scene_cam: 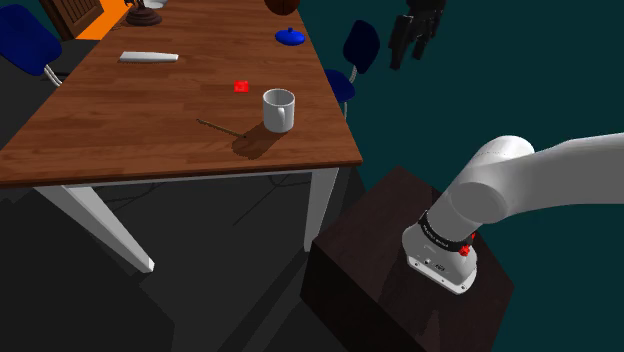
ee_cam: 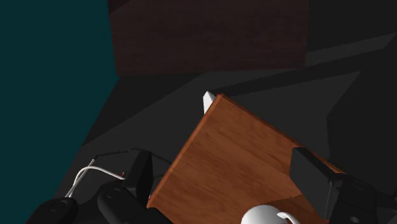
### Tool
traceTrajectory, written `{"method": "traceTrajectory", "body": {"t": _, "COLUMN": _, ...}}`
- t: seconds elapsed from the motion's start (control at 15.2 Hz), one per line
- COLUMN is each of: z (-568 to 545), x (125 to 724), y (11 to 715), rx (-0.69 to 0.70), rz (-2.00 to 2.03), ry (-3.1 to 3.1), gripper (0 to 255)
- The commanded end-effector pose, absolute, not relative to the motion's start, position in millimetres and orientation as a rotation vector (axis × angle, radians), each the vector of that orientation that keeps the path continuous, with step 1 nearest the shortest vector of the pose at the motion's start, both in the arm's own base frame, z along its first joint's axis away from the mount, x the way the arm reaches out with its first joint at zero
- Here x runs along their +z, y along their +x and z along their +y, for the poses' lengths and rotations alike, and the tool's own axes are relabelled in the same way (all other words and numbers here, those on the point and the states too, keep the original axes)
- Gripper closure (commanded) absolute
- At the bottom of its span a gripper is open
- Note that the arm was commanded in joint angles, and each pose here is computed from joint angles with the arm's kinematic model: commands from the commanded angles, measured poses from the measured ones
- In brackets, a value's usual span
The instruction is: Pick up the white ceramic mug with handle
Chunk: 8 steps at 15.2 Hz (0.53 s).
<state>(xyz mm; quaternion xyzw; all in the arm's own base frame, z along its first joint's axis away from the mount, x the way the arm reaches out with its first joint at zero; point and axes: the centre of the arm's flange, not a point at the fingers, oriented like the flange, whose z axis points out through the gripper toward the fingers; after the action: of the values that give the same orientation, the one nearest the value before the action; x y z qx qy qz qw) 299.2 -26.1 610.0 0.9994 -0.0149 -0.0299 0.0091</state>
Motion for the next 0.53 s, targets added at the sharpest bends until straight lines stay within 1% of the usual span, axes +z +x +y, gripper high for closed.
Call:
{"method": "traceTrajectory", "body": {"t": 0.0, "z": -26, "x": 610, "y": 299, "rx": -0.093, "rz": -0.046, "ry": 3.122, "gripper": 0}}
{"method": "traceTrajectory", "body": {"t": 0.46, "z": -9, "x": 563, "y": 378, "rx": -0.106, "rz": -0.035, "ry": 3.133, "gripper": 0}}
